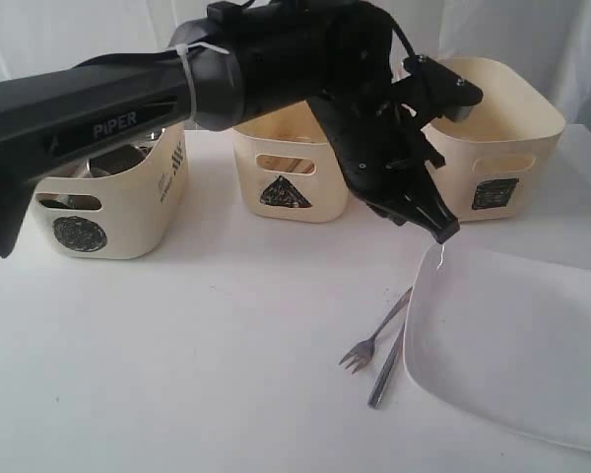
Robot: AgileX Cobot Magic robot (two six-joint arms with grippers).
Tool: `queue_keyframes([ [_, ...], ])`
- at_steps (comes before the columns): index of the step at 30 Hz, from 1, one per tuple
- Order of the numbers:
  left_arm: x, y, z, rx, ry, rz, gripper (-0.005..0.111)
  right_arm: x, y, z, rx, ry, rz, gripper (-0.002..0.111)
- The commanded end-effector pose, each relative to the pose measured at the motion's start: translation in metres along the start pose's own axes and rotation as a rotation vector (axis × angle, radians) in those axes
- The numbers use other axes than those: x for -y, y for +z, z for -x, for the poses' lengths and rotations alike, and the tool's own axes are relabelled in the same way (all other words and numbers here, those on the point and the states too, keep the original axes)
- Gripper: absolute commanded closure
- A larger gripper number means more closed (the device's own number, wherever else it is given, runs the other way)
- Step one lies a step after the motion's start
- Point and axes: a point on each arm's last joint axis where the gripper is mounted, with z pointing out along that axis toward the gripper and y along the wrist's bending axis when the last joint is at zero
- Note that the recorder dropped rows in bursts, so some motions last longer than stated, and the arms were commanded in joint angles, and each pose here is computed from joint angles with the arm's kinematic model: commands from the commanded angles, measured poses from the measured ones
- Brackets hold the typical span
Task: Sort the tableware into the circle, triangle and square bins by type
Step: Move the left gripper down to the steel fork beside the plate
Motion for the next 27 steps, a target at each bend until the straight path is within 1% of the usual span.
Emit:
queue_keyframes([
  [1,0.01,-0.008,-0.006,-0.086,-0.028,-0.084,0.096,0.0,0.0,0.0,0.013,-0.001,-0.005,0.108],
  [4,0.016,-0.007,-0.006,-0.089,-0.027,-0.143,0.096,0.0,0.0,0.0,0.013,-0.001,-0.005,0.108],
  [9,0.016,-0.004,-0.008,-0.099,-0.023,-0.149,0.096,0.0,0.0,0.0,0.013,-0.001,-0.005,0.108],
  [14,0.016,0.003,-0.013,-0.146,-0.008,-0.162,0.096,0.0,0.0,0.0,0.013,-0.001,-0.005,0.108],
  [24,0.019,0.019,-0.033,-0.249,0.01,-0.179,0.096,0.0,0.0,0.0,0.013,-0.001,-0.005,0.108],
  [27,0.019,0.02,-0.034,-0.255,0.01,-0.18,0.096,0.0,0.0,0.0,0.013,-0.001,-0.005,0.108],
])
